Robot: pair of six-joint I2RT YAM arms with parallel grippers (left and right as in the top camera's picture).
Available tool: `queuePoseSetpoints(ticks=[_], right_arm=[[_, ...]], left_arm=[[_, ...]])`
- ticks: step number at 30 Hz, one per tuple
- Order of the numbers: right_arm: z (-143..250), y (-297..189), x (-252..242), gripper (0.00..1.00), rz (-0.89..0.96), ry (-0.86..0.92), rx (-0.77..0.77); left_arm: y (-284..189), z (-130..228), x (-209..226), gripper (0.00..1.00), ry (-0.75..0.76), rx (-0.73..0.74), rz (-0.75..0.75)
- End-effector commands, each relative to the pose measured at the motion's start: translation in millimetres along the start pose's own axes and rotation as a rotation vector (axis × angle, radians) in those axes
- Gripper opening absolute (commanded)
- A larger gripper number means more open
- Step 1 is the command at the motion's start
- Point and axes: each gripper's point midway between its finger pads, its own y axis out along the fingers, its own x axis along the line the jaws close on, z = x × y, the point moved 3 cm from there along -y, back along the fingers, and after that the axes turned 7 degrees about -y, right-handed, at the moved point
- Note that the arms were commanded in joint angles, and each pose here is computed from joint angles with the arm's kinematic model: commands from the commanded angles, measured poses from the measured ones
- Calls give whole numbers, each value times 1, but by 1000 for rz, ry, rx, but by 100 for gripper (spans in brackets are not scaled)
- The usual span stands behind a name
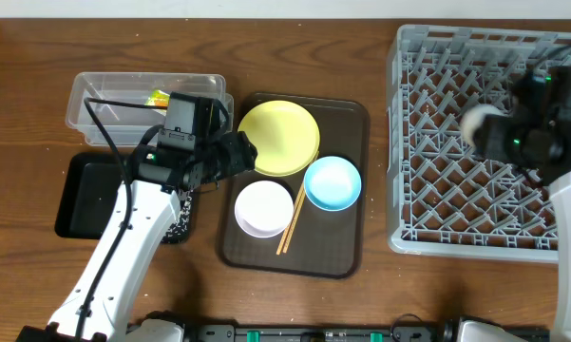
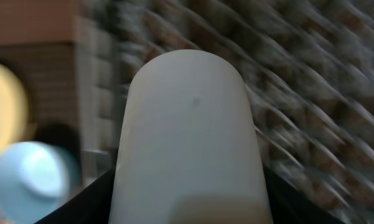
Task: Sort waste into correct bins and load items into the dishwasher rack
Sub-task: 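Carry the cup right and place it upside down in the rack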
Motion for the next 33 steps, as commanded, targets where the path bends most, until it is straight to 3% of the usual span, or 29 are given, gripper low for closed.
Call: queuePoseSetpoints(ticks=[1, 15, 20, 23, 24, 28, 33], right_arm=[[10, 1, -39, 1, 159, 105, 61], [53, 53, -70, 7, 158, 215, 375], [61, 67, -70, 36, 148, 217, 445], [63, 71, -67, 73, 123, 222, 458], [62, 71, -65, 80, 112, 225, 454], [56, 69, -62, 87, 89, 230, 429], [27, 52, -50, 88, -8, 209, 308]], left_arm=[[-4, -7, 5, 56, 18, -37, -47], [-4, -5, 7, 56, 15, -29, -56], [-4, -5, 7, 56, 15, -29, -56], [-4, -5, 7, 56, 15, -29, -56], [-4, -5, 7, 57, 15, -29, -56], [-4, -5, 7, 57, 15, -29, -56], [-4, -5, 7, 61, 15, -30, -56]])
